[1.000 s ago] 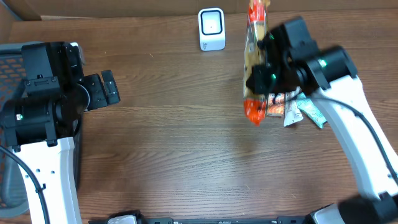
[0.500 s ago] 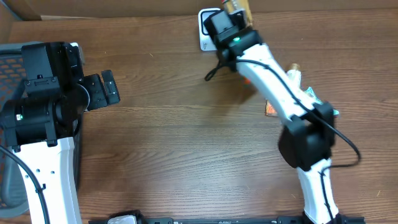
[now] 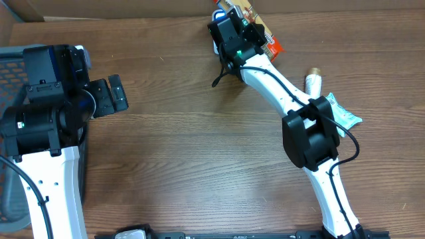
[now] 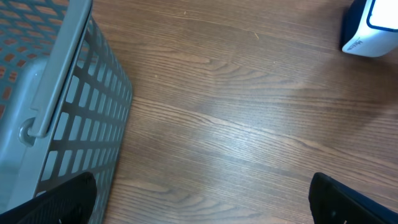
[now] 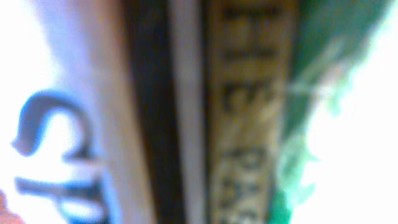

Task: Scan the item barcode
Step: 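Hold the spaghetti pack over the scanner window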

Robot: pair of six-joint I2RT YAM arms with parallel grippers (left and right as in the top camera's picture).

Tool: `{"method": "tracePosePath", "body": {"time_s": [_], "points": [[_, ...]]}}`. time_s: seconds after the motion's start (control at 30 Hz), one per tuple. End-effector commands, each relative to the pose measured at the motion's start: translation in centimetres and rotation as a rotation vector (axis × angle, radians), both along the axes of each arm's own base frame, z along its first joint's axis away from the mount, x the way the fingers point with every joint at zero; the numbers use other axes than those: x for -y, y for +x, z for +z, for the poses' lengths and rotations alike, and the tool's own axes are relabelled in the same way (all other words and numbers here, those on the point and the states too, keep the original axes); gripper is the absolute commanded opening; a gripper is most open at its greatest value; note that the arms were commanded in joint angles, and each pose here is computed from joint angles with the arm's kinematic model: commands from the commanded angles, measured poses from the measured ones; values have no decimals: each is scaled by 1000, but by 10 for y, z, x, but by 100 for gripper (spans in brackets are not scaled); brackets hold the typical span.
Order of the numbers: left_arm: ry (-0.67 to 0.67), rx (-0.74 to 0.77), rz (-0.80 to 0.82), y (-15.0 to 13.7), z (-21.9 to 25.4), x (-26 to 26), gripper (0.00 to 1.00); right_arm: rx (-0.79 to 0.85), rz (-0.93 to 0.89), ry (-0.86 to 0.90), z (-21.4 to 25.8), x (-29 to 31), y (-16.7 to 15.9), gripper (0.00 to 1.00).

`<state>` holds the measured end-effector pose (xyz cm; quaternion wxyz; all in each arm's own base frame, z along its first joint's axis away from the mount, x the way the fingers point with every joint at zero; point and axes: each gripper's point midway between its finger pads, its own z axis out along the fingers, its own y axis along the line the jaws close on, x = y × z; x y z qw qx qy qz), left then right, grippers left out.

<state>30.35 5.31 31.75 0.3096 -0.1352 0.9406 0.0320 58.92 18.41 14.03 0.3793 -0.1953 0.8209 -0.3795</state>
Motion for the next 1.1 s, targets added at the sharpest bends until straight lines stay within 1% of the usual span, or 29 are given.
{"method": "tracePosePath", "body": {"time_s": [0.0,0.2,0.4,1.07], "points": [[5,2,-18,2,1,1,100,36,-10,-131,23,5,9,4],[5,3,-18,2,1,1,100,38,-9,-236,4,8,23,4],[5,2,-18,2,1,1,100,65,-18,-223,1,9,27,4],[5,2,-18,2,1,1,100,69,-78,-266,6,18,21,4]]}}
